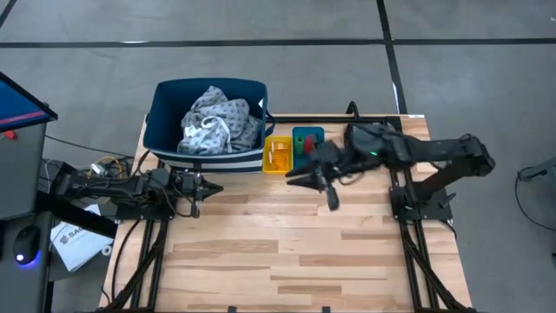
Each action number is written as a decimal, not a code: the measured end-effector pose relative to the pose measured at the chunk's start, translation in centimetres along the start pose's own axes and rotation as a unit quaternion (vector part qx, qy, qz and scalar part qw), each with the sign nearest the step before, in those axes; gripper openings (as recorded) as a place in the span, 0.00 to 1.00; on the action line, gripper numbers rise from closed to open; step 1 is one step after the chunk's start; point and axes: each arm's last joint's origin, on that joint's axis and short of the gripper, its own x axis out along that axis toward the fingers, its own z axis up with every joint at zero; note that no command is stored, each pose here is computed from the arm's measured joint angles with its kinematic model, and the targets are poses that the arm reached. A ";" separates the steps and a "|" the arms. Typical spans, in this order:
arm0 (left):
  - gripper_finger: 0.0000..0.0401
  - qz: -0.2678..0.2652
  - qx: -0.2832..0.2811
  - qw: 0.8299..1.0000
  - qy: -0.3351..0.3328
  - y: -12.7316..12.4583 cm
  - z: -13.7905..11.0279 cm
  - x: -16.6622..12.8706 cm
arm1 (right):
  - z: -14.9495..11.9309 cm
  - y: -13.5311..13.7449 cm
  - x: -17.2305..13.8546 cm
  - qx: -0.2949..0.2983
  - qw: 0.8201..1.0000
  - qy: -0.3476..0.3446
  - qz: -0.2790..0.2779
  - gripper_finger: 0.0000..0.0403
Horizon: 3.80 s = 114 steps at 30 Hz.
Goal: Pick & place medical supplies in basket/bin
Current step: Return to Home Position
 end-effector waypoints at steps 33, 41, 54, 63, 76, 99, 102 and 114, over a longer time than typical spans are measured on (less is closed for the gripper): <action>0.04 -0.001 0.001 1.000 0.005 0.0 -0.1 0.1 | -20.7 -1.1 -19.9 -0.020 0.996 -0.063 -0.063 0.19; 0.04 -0.001 0.001 1.000 0.005 0.0 -0.1 0.1 | -23.4 -1.5 -20.1 -0.028 0.992 -0.094 -0.075 0.19; 0.04 -0.001 0.001 1.000 0.005 0.0 -0.1 0.1 | -27.8 -2.6 -17.7 -0.032 0.993 -0.060 -0.097 0.19; 0.04 -0.001 0.001 1.000 0.005 0.0 -0.1 0.1 | -29.5 -2.9 -16.9 -0.017 0.995 -0.029 -0.099 0.19; 0.04 -0.001 0.000 1.000 0.004 0.0 -0.1 0.1 | -30.1 -3.1 -16.4 -0.013 0.995 0.008 -0.102 0.19; 0.04 -0.001 0.000 1.000 0.004 0.0 -0.1 0.1 | -30.1 -3.1 -16.4 -0.013 0.995 0.008 -0.102 0.19; 0.04 -0.001 0.000 1.000 0.004 0.0 -0.1 0.1 | -30.1 -3.1 -16.4 -0.013 0.995 0.008 -0.102 0.19; 0.04 -0.001 0.000 1.000 0.004 0.0 -0.1 0.1 | -30.1 -3.1 -16.4 -0.013 0.995 0.009 -0.102 0.19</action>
